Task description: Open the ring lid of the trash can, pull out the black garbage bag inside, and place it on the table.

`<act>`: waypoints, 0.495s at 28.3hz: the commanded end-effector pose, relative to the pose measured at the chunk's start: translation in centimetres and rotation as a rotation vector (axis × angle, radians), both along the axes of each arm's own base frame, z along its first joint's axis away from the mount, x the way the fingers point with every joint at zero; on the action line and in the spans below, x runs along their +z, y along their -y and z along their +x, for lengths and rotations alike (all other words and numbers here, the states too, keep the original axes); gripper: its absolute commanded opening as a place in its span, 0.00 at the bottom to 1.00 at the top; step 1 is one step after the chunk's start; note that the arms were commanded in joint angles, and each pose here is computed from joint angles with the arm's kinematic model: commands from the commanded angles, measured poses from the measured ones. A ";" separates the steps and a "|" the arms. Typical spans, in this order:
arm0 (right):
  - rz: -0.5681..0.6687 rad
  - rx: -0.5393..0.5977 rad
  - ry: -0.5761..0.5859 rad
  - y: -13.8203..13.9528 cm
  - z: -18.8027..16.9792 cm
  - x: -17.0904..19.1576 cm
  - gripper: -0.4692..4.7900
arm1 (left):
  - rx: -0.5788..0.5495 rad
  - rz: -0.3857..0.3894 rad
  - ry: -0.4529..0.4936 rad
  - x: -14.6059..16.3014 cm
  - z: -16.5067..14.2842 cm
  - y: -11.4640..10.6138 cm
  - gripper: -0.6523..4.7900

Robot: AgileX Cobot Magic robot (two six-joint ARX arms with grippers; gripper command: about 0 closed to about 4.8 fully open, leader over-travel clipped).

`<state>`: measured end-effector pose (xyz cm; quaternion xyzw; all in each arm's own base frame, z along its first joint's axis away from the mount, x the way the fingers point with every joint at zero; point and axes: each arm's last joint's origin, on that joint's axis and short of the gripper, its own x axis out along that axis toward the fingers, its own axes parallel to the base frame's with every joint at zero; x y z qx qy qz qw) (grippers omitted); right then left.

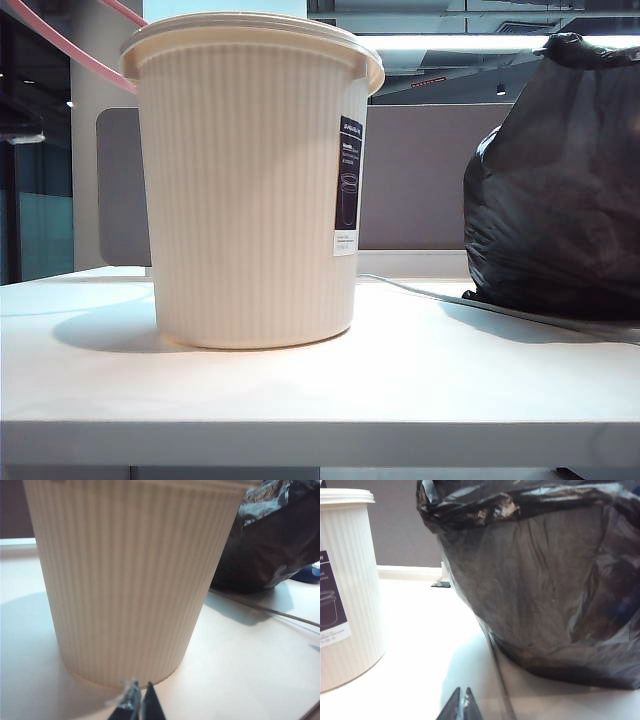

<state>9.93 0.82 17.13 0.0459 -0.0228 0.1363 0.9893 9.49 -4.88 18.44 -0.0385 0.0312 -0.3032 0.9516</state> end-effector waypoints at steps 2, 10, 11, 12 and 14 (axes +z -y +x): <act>-0.025 0.004 0.004 0.0 0.0 -0.1 0.09 | 0.003 0.002 -0.006 -0.5 0.0 0.0 0.15; -0.034 0.003 -0.018 0.0 0.0 -0.3 0.09 | 0.002 0.019 -0.047 -2.0 0.1 0.0 0.15; -0.038 0.002 -0.029 0.0 0.0 -0.4 0.09 | 0.002 0.022 -0.052 -2.3 0.1 0.1 0.15; -0.049 0.002 -0.044 0.0 0.0 -0.6 0.09 | 0.002 0.023 -0.057 -2.4 0.1 0.1 0.15; -0.055 0.000 -0.078 0.0 0.0 -0.9 0.09 | 0.002 0.025 -0.069 -2.7 0.1 0.1 0.15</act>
